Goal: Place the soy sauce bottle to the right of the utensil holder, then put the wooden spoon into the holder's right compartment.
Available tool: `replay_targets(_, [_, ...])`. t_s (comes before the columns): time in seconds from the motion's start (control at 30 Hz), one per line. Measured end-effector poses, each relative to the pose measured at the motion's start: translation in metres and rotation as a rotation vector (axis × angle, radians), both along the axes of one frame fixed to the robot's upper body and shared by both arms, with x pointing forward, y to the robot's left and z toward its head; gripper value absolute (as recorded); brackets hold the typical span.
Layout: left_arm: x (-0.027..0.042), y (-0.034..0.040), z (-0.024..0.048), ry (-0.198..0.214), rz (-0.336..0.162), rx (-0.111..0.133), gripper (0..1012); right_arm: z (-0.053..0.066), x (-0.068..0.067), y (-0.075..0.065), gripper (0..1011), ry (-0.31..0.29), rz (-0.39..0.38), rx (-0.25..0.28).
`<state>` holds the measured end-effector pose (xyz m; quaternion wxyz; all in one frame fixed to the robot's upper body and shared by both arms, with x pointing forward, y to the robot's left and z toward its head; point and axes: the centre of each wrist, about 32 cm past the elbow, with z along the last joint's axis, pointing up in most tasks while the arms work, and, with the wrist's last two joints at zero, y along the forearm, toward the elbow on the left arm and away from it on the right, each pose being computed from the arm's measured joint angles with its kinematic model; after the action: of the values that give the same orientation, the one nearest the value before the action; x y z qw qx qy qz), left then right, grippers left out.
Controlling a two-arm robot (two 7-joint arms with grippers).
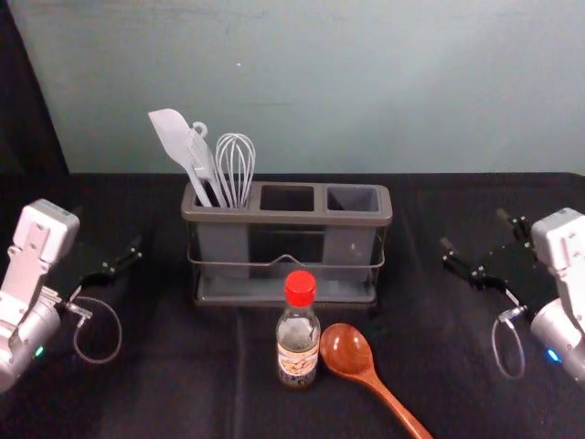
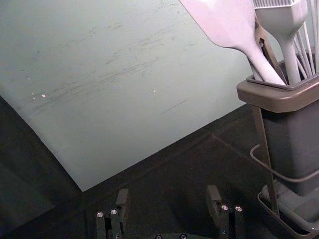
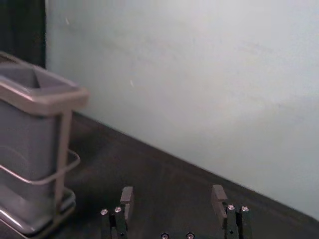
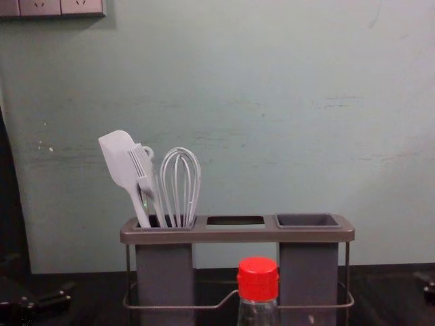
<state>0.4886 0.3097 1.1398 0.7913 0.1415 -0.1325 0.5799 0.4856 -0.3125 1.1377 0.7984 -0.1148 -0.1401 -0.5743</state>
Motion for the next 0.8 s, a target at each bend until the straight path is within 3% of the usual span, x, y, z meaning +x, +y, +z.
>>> replay_targets(0.17, [0.0,0.0,0.0,0.0,0.0,0.0,1012,-0.001,-0.005,-0.003,1003,-0.063,0.038,0.039])
replay_targets(0.43, [0.0,0.0,0.0,0.0,0.0,0.0,1012,0.014,-0.027,-0.002,1002,-0.142,0.108,0.079])
replay_targets(0.67, [0.0,0.0,0.0,0.0,0.0,0.0,1011,0.03,-0.052,-0.008,1003,-0.161,0.214,0.132])
replay_targets(0.8, [0.0,0.0,0.0,0.0,0.0,0.0,1011,0.033,-0.061,-0.012,1003,-0.151,0.267,0.16])
